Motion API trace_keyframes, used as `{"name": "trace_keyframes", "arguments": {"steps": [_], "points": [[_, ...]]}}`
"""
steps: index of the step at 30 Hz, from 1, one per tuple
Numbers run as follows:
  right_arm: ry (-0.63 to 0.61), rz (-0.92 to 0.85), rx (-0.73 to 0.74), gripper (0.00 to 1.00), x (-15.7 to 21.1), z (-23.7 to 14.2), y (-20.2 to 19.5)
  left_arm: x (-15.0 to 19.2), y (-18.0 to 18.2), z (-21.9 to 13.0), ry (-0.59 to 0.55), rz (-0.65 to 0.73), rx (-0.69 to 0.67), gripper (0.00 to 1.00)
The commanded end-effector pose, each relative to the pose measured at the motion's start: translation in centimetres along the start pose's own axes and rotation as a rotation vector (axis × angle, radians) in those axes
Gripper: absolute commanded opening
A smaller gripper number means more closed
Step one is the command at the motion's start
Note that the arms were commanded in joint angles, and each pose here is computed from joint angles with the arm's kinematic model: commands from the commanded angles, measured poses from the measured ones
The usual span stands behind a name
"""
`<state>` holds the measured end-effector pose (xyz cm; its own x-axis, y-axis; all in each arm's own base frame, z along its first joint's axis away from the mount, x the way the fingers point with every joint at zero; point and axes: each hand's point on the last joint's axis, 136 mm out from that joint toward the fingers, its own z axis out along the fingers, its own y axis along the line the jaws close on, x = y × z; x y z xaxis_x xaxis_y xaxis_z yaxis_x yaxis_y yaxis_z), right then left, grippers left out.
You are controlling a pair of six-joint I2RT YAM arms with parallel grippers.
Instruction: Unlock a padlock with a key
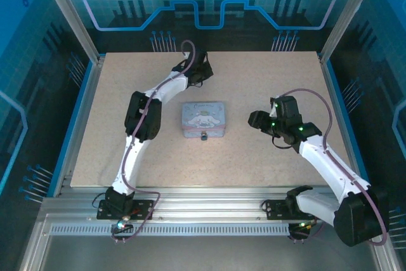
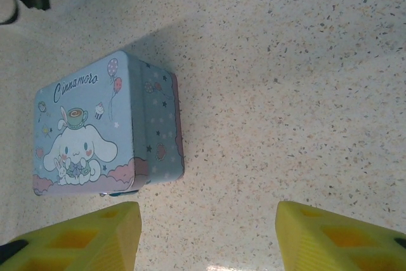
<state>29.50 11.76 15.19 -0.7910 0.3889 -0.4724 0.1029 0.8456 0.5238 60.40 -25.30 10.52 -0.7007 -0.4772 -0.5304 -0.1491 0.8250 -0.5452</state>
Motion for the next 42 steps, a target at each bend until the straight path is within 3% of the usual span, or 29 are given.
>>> {"name": "trace_keyframes", "arguments": {"steps": [1, 14, 25, 30, 42], "points": [[0.017, -0.013, -0.008, 0.59, 0.3, 0.0, 0.2, -1.1, -3.0, -4.5, 0.029, 0.051, 0.091, 0.00], [0.035, -0.120, -0.169, 0.58, -0.7, -1.1, 5.2, 3.5, -4.9, -17.6, 0.211, 0.107, 0.278, 0.00], [0.092, -0.357, -0.415, 0.43, -0.9, -2.5, 12.7, 9.0, -4.3, -27.2, 0.339, 0.179, 0.414, 0.00], [0.132, -0.436, -0.513, 0.42, 0.4, -2.6, 15.5, 11.5, -3.9, -29.6, 0.393, 0.186, 0.466, 0.00], [0.190, -0.578, -0.724, 0.50, 3.7, -4.0, 19.0, 15.5, -5.0, -33.3, 0.500, 0.205, 0.586, 0.00]]}}
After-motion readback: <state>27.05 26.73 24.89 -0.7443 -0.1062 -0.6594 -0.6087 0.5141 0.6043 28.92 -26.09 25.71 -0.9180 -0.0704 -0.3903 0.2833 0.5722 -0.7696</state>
